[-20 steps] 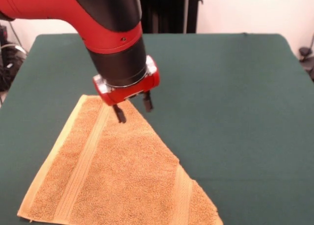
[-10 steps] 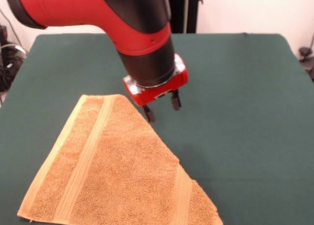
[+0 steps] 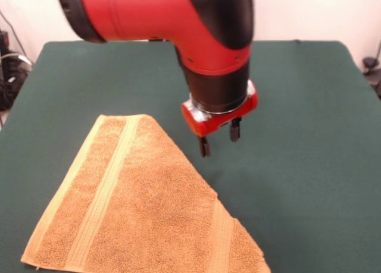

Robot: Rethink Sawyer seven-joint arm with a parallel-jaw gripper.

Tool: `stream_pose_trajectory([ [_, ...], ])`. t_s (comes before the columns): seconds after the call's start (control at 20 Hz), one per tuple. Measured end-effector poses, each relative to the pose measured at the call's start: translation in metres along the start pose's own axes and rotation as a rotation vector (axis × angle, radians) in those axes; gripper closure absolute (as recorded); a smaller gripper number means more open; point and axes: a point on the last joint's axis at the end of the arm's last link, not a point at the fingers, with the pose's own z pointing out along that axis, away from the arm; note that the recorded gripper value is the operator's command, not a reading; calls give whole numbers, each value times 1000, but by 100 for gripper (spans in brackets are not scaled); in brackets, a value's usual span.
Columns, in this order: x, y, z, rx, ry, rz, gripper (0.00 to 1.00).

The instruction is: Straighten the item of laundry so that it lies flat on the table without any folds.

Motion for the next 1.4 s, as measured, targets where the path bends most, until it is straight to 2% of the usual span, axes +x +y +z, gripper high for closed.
stream_pose_trajectory([
  [0.2, -1, 10, 9, 26, 29, -34, 0],
  [0.5, -4, 3, 7, 47, 60, -45, 0],
  [0.7, -6, -12, 0, 72, 74, -39, 0],
  [1.05, -3, -48, -28, 112, 176, -11, 0],
  [1.2, -4, -57, -34, 128, 178, -3, 0],
  [1.4, -4, -63, -31, 144, 157, -2, 0],
])
